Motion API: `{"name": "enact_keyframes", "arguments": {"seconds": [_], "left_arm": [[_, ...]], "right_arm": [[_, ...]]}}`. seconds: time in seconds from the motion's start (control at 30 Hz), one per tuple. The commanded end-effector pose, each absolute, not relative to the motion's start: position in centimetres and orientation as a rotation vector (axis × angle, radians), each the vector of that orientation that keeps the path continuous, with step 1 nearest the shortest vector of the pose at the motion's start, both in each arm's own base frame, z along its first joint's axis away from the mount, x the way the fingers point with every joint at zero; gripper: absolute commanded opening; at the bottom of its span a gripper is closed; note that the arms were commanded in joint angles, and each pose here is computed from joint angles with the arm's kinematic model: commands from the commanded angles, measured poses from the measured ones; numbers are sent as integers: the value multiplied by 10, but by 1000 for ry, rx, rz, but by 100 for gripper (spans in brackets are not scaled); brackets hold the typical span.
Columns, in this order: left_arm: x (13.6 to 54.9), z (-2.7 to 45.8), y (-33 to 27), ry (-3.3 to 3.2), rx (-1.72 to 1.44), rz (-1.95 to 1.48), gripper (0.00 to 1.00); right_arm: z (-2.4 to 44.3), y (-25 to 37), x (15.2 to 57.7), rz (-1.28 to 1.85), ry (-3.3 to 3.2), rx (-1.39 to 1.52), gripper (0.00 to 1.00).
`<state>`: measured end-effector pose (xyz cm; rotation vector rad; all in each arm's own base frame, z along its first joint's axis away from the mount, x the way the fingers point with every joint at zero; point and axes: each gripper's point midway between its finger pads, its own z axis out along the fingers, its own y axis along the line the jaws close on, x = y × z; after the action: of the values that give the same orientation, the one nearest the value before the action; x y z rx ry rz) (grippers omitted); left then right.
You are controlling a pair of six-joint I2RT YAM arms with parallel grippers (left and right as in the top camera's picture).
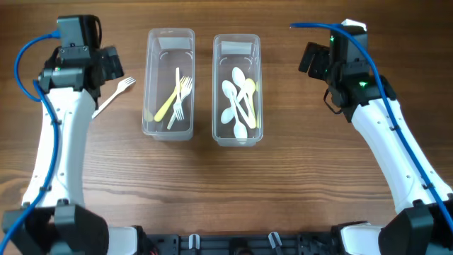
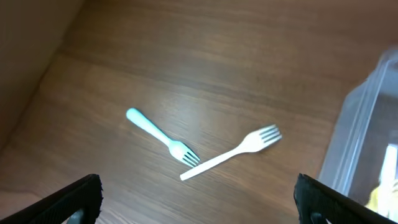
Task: Pack container
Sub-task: 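Grasp a white fork with the left gripper and lift it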
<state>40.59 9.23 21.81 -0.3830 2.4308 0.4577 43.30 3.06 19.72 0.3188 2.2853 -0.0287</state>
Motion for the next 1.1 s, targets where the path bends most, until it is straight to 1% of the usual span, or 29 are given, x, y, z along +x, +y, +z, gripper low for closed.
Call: {"name": "enact_keyframes", "arguments": {"seconds": [0.0,0.1,0.13,0.17,0.27,0.4,0.57,0.7,0.73,0.77,0.8,0.83,0.87,0.9,0.97,1.0,1.03,1.07], "left_arm": [[415,177,85,2580,-119,350,100],[418,147,98,2652,-132,339,100],[423,133,87,2688,36,251,100],[425,122,82,2705,111,203,100],[431,87,81,2758,196,163,100],[432,36,78,2835,397,132,100],[433,-8,81,2896,397,107,100],[428,-27,84,2934,386,92,99],[428,-27,84,2934,385,91,96],[428,-27,84,2935,385,91,87],[426,-27,84,2939,385,90,61],[425,-28,84,2945,378,89,52],[425,-28,85,2949,374,91,38],[423,-28,84,2955,370,87,28],[422,-28,84,2963,335,82,16],[422,-28,84,2964,331,82,7],[422,-28,84,2964,331,82,4],[422,-28,84,2963,331,82,4]], "right_arm": [[200,26,434,-47,2275,333,100],[200,26,434,-47,2275,333,100],[200,26,434,-47,2275,333,100],[200,26,434,-48,2275,333,100],[200,26,434,-47,2275,333,100],[200,26,434,-47,2275,333,100],[200,26,434,-47,2275,333,100],[200,26,434,-47,2274,333,100],[200,26,434,-47,2275,333,100],[200,26,434,-47,2275,333,100],[200,26,434,-47,2275,333,100],[200,26,434,-47,2274,333,100],[200,26,434,-47,2275,333,100],[200,26,434,-47,2275,333,100],[200,26,434,-47,2275,333,100],[200,26,434,-47,2275,333,100],[200,26,434,-47,2274,333,100],[200,26,434,-47,2275,333,100]]}}
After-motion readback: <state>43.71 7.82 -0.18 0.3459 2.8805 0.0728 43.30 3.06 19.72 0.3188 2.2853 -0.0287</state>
